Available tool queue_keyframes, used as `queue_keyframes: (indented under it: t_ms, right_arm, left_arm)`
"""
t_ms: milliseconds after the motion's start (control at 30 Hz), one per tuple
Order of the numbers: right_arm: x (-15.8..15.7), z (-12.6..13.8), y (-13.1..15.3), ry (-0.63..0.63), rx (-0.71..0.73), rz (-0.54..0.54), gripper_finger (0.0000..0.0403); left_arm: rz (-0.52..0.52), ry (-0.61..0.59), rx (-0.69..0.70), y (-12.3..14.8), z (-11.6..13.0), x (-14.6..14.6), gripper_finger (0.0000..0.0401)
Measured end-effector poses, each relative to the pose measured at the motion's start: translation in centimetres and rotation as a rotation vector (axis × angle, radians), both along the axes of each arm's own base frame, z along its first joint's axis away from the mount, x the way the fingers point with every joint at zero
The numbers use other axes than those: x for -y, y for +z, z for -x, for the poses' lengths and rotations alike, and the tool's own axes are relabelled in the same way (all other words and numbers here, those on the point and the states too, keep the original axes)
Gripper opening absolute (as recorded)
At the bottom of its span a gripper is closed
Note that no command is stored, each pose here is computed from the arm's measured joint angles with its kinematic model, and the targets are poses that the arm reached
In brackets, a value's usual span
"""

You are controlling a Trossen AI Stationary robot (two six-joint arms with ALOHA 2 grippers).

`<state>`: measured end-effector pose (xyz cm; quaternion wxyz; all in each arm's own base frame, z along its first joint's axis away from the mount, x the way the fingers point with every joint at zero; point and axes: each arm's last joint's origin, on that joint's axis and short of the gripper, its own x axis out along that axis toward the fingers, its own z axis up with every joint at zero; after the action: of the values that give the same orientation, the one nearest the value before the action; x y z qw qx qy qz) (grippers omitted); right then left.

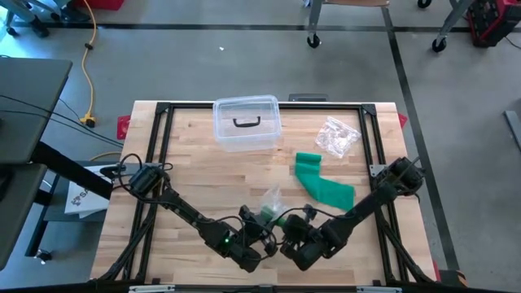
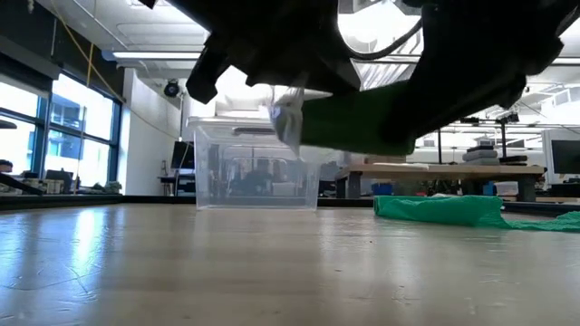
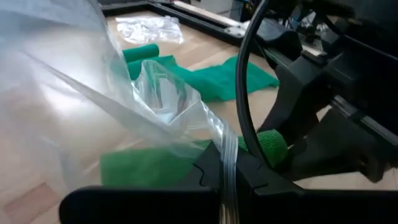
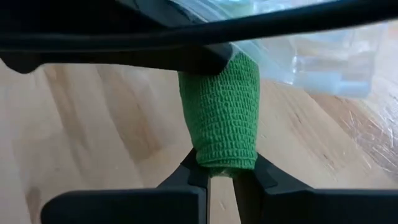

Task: Roll bandage
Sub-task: Put the green bandage into the zip bag

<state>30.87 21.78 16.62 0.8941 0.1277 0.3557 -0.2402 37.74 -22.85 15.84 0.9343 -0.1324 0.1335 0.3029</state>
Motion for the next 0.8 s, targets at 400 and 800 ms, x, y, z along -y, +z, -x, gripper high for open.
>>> queue_keyframes:
  t_ms: [400,800]
  right_arm:
    - [-0.7,1.1,0.4,-0.175,0.213,0.083,0.0025]
    - [-2.1,1.9,1.9,-0.049,0.247,0.188,0.0025]
  left_arm:
    - [0.010,0.054,0.086,0.3,1.0,1.2,0.0000]
    - [0.124,0.071,0.198,0.8,1.1,2.0,0.0000]
